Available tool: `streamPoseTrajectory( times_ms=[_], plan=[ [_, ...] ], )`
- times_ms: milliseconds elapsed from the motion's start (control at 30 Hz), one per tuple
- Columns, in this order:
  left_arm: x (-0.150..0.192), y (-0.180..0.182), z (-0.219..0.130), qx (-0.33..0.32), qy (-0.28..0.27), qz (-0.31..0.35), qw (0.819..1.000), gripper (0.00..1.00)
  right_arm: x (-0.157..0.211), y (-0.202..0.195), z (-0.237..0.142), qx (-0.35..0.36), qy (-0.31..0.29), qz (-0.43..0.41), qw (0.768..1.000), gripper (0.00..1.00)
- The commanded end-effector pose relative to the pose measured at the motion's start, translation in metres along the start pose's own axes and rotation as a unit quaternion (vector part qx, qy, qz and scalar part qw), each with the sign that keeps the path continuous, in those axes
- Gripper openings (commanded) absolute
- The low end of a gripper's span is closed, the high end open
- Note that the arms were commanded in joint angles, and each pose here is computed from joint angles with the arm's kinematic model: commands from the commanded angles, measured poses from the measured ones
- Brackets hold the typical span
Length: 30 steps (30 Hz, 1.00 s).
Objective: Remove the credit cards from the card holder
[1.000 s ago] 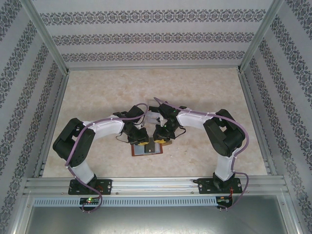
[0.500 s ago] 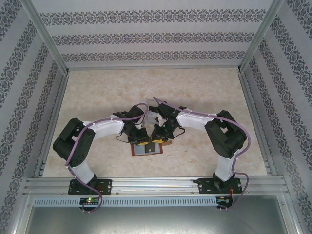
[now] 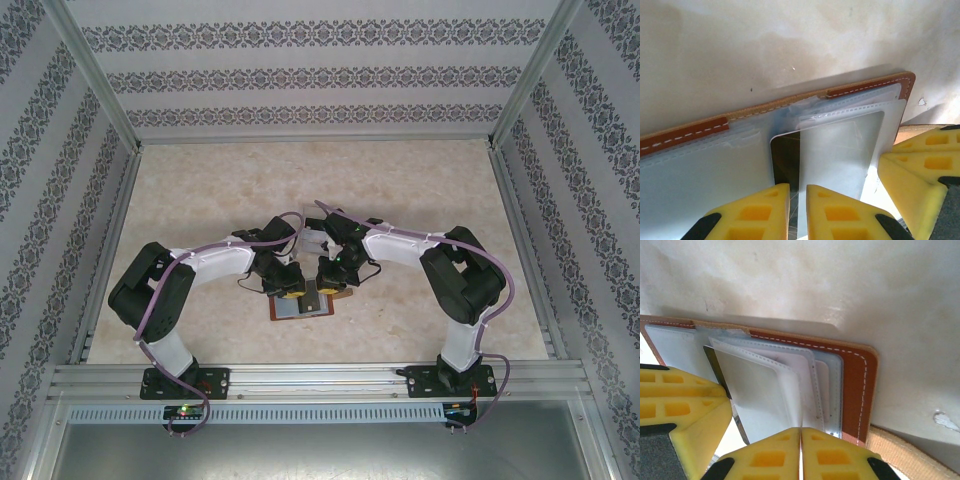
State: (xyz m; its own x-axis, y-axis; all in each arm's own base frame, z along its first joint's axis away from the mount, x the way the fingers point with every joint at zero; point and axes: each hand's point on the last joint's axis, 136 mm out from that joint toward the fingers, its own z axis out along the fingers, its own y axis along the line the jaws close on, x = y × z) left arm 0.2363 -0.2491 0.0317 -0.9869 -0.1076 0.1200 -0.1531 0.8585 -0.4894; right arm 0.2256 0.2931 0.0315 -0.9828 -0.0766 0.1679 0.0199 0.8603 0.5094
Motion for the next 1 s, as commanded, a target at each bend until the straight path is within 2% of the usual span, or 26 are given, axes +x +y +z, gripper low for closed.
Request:
streamPoseTrajectory(
  times_ms=[0, 400, 967],
  plan=[
    [0.000, 0.005, 0.002, -0.003, 0.008, -0.010, 1.000, 0.16, -0.002, 0.007, -0.010, -0.009, -0.013, -0.013, 1.000, 0.09],
    [0.002, 0.016, -0.005, -0.041, 0.006, -0.001, 0.999, 0.16, -0.004, -0.006, -0.011, 0.013, -0.016, -0.009, 1.000, 0.06],
    [-0.004, 0.005, -0.018, -0.032, -0.015, 0.009, 0.999, 0.17, -0.004, -0.006, -0.007, 0.013, -0.009, -0.010, 1.000, 0.06]
  ],
)
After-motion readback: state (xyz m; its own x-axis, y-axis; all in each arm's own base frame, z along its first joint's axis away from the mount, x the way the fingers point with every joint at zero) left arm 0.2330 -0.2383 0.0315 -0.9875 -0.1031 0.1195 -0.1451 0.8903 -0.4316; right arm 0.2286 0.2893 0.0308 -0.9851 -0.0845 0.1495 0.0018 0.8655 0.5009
